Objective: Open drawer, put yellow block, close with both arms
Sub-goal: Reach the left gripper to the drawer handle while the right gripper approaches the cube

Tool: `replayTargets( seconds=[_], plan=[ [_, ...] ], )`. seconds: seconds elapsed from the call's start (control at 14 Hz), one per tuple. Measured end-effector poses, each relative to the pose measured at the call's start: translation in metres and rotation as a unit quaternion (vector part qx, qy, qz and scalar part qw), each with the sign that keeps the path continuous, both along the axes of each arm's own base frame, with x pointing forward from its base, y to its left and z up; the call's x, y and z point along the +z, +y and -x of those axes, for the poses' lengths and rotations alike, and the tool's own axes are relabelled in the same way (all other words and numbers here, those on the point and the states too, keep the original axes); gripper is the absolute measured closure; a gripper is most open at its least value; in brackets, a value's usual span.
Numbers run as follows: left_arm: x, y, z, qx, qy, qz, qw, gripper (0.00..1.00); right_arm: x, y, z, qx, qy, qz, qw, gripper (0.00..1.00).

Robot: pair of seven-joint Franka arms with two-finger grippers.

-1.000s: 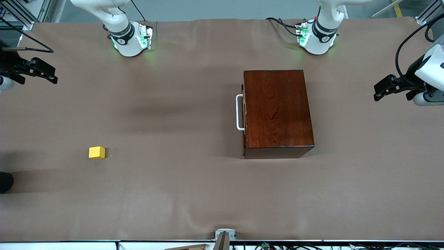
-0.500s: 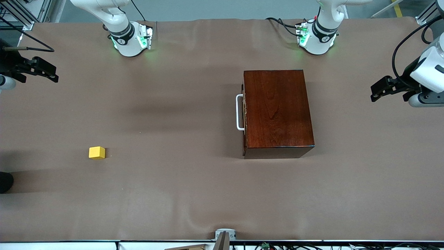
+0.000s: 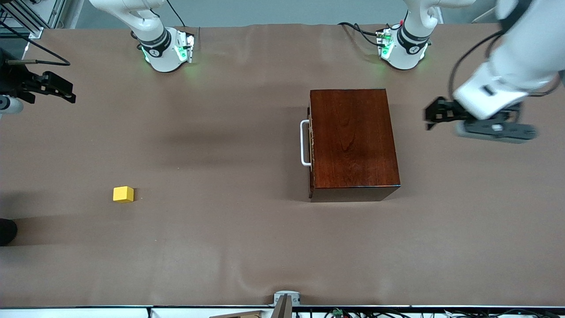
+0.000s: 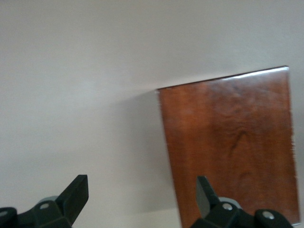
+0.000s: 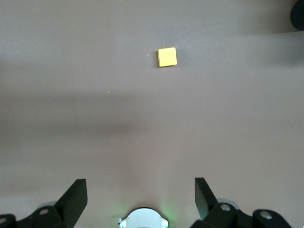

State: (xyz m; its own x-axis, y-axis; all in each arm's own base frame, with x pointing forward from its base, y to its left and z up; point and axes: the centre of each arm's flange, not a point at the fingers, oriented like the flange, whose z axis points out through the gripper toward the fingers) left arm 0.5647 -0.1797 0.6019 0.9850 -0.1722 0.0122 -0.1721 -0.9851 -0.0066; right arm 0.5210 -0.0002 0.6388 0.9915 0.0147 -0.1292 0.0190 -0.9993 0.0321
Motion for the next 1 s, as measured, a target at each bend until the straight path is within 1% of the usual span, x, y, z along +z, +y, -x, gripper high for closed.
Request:
replayTargets(
  seconds=[0.14, 0.21, 0.43, 0.64, 0.86, 1.0],
  plan=[
    [-0.011, -0.054, 0.008, 0.012, 0.007, 0.001, 1.000, 0.00, -0.004, -0.001, 0.000, -0.002, 0.005, 0.000, 1.000, 0.00],
    [-0.015, -0.086, 0.016, 0.020, 0.009, 0.002, 1.000, 0.00, -0.005, -0.003, 0.000, -0.003, 0.007, 0.000, 1.000, 0.00],
    [-0.029, -0.179, 0.055, 0.048, 0.017, 0.000, 0.999, 0.00, -0.009, -0.005, -0.005, -0.005, 0.003, 0.000, 1.000, 0.00],
    [-0.051, -0.257, 0.097, 0.050, 0.028, -0.008, 0.998, 0.00, -0.019, -0.005, -0.014, -0.005, 0.002, 0.001, 1.000, 0.00],
    [-0.098, -0.329, 0.130, 0.066, 0.041, -0.020, 0.997, 0.00, -0.034, -0.007, -0.026, -0.007, 0.000, 0.002, 1.000, 0.00],
    [-0.136, -0.365, 0.139, 0.078, 0.042, -0.017, 0.996, 0.00, -0.044, -0.013, -0.034, -0.012, -0.006, 0.002, 1.000, 0.00]
  ],
)
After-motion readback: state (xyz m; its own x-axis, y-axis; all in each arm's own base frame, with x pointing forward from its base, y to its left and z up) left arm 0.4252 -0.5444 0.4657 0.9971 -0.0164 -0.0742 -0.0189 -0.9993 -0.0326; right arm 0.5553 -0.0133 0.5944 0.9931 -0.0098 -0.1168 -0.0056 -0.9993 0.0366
